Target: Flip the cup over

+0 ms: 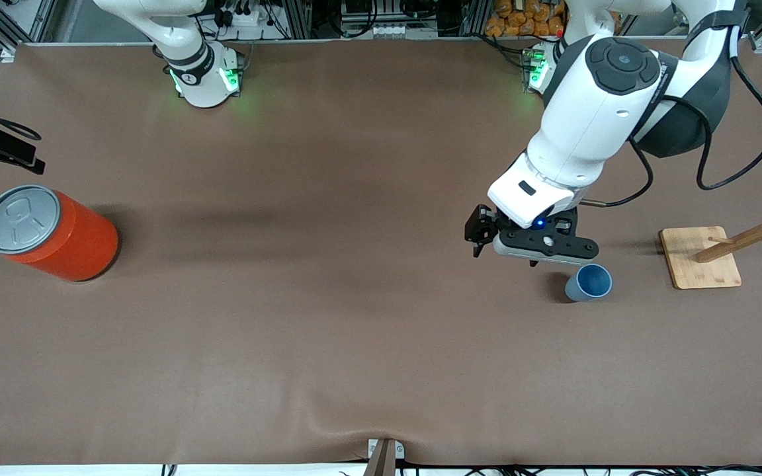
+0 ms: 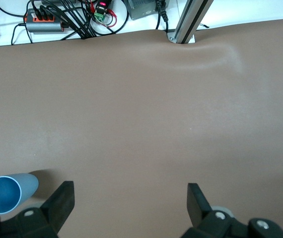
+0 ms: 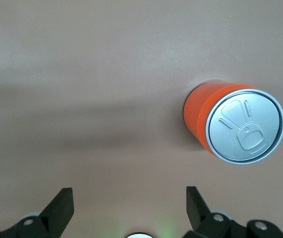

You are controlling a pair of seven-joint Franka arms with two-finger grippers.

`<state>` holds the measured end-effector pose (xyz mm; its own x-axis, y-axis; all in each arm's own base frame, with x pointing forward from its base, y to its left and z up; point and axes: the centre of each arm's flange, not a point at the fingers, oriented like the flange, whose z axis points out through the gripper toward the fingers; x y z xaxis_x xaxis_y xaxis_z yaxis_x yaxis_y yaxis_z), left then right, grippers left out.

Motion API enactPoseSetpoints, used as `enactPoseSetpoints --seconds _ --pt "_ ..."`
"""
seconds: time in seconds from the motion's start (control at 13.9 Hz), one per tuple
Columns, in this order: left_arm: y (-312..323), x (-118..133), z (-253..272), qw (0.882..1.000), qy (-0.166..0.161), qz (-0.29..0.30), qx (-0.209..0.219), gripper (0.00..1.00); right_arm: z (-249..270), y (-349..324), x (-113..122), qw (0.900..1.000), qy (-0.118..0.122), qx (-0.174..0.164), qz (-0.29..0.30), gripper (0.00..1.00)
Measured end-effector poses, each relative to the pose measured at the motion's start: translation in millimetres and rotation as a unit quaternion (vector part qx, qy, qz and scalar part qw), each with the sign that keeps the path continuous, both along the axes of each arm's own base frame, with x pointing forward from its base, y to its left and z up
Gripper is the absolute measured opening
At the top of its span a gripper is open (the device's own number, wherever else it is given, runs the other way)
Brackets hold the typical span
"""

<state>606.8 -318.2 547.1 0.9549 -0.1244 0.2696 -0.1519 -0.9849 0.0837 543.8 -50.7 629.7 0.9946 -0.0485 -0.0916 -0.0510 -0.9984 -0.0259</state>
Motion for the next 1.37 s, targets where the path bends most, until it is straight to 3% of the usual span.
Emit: enactPoseSetpoints --seconds 0.22,0.43,0.72,1.01,1.23,1.37 --pt "5 3 3 1.0 -0.005 0.004 0.002 1.0 0 0 0 1.0 0.0 0.0 0.0 1.0" --pt "17 11 19 0.999 -0.03 0.01 0.015 1.0 0 0 0 1.0 0.0 0.0 0.0 1.0" --pt "11 4 34 0.999 -0.045 0.001 0.019 1.0 0 1 0 1.0 0.0 0.0 0.001 1.0" --pt "31 -7 55 0.999 -0.028 0.016 0.039 1.0 0 1 0 1.0 0.0 0.0 0.001 1.0" --pt "57 3 55 0.998 -0.023 0.037 0.043 1.0 -1 1 1 1.0 0.0 0.0 0.001 1.0" --pt "79 8 48 0.997 0.001 0.053 0.056 1.0 -2 1 1 1.0 0.001 0.0 0.001 1.0"
